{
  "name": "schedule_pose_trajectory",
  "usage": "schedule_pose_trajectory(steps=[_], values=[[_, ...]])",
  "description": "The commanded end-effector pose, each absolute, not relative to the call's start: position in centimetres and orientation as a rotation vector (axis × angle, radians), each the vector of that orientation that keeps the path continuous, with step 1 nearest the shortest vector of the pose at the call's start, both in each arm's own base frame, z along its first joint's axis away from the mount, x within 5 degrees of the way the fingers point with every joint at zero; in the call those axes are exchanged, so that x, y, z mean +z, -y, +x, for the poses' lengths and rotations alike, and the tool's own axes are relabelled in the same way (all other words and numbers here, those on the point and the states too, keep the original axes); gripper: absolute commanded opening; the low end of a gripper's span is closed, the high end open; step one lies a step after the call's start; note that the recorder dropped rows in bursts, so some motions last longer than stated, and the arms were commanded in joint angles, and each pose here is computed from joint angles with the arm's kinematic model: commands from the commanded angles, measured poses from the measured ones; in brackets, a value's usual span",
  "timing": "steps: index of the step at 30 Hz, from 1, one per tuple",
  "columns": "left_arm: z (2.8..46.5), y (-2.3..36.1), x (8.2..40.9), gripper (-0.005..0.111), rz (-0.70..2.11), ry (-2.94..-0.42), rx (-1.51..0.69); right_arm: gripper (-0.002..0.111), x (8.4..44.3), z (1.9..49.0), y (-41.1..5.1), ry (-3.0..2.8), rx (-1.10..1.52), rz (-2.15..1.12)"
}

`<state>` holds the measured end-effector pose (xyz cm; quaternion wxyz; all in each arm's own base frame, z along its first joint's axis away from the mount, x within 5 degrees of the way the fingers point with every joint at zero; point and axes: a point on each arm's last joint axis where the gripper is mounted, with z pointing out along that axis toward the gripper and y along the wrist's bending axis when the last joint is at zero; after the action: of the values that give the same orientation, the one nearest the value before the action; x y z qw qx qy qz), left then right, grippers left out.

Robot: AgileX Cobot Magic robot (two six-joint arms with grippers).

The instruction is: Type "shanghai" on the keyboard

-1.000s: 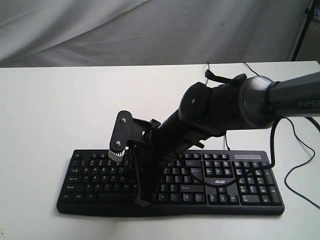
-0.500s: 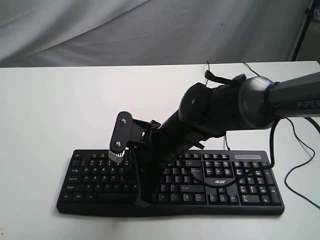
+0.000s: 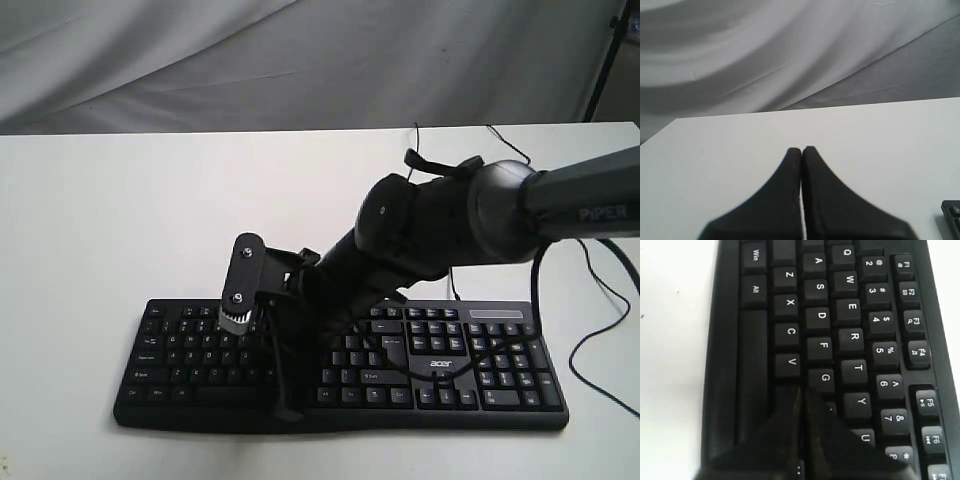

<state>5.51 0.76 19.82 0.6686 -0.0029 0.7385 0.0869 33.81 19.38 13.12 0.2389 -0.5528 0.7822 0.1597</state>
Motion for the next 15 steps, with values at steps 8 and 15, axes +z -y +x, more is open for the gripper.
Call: schedule_pose_trajectory(steps=[8,15], values=[[5.56,-0.74,19.65,0.001,-0.006,-1.671,0.19,0.0,12.6,33.54,-19.22,-2.127,0.447,-1.575],[5.56,-0.74,19.65,0.001,-0.006,-1.671,0.19,0.0,12.54,33.4,-18.96,-2.13,0.464,-1.605]])
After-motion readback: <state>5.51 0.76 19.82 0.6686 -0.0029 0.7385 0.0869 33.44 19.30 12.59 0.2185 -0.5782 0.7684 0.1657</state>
